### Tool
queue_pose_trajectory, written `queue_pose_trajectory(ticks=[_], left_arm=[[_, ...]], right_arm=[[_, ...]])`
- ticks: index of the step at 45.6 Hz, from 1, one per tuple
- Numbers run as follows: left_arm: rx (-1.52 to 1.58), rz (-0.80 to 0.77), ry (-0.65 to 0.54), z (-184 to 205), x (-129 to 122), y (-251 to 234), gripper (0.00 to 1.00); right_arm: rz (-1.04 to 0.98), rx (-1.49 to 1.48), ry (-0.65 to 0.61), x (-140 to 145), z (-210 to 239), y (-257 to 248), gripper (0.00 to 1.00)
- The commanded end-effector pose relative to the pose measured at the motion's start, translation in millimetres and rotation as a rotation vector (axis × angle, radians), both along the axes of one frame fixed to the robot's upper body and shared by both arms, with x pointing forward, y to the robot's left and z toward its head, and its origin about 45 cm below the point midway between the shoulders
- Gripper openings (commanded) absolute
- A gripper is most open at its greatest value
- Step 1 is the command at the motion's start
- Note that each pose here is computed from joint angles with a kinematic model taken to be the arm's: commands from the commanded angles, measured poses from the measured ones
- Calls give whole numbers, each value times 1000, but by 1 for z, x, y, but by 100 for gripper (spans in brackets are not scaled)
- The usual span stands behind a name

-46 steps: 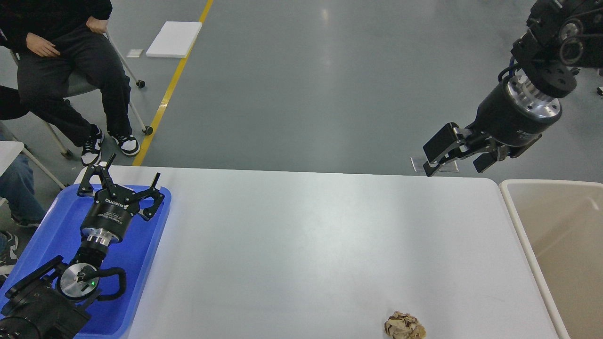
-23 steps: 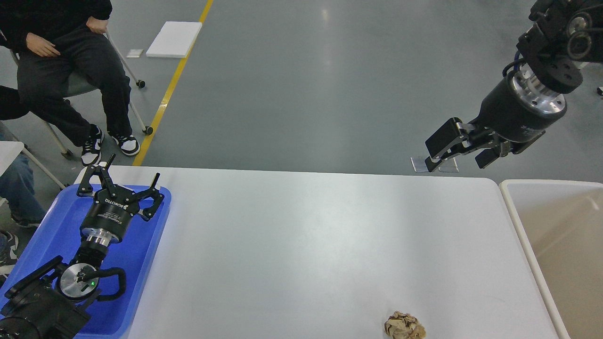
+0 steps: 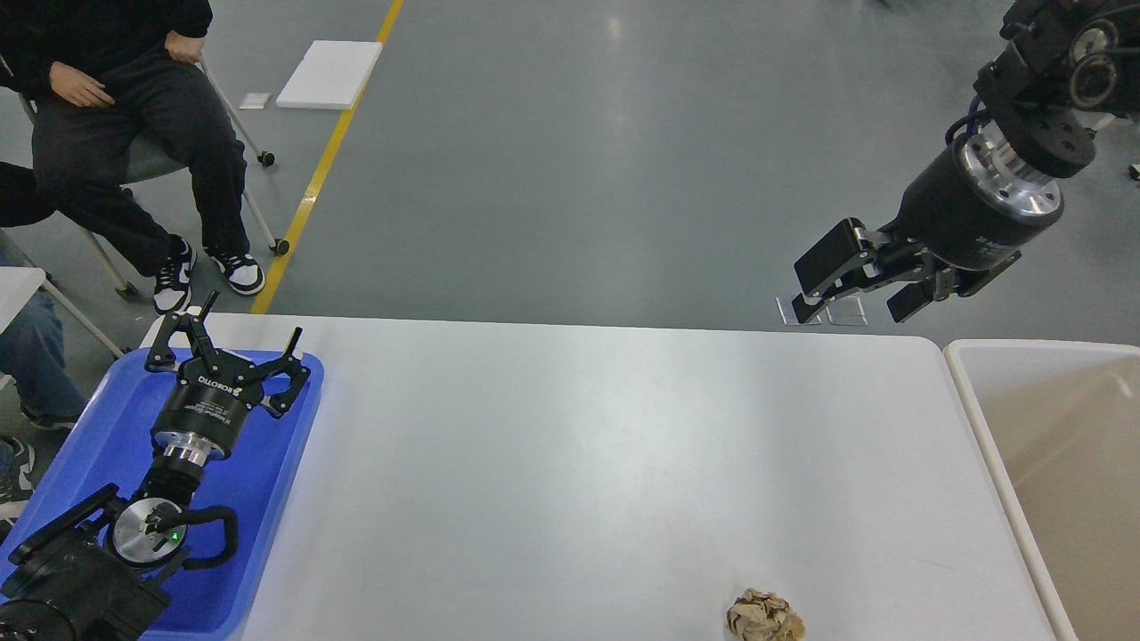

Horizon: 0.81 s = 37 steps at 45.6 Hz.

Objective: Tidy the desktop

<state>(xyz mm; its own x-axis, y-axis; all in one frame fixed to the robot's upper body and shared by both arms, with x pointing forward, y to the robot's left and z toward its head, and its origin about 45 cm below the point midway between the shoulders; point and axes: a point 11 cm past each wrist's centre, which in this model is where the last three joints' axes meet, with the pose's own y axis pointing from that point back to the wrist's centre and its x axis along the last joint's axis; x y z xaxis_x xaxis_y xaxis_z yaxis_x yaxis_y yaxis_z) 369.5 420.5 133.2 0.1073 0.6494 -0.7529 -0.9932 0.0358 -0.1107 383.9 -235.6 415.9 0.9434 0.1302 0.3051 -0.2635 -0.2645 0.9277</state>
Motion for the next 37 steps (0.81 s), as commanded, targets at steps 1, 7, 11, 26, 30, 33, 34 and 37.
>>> queue_pose_trajectory(ticks=[1, 7, 11, 26, 30, 33, 34, 37], left_arm=[[-1, 0, -1, 0, 0, 0, 99], [0, 1, 0, 0, 0, 0, 99], [0, 1, 0, 0, 0, 0, 99], [0, 1, 0, 0, 0, 0, 99], [-1, 0, -1, 0, 0, 0, 99], [0, 1, 0, 0, 0, 0, 99], [0, 1, 0, 0, 0, 0, 99], [0, 1, 0, 0, 0, 0, 99]], right_arm=[[-35, 38, 22, -1, -3, 5, 100], [-79, 37, 42, -1, -9, -3, 100], [-88, 26, 65, -2, -19, -9, 100], [-132, -60, 245, -17, -107, -56, 100], [-144, -71, 294, -26, -129, -67, 100], [-126, -88, 318, -32, -139, -71, 100], [-120, -95, 321, -32, -141, -72, 100], [-114, -96, 325, -34, -143, -74, 100]])
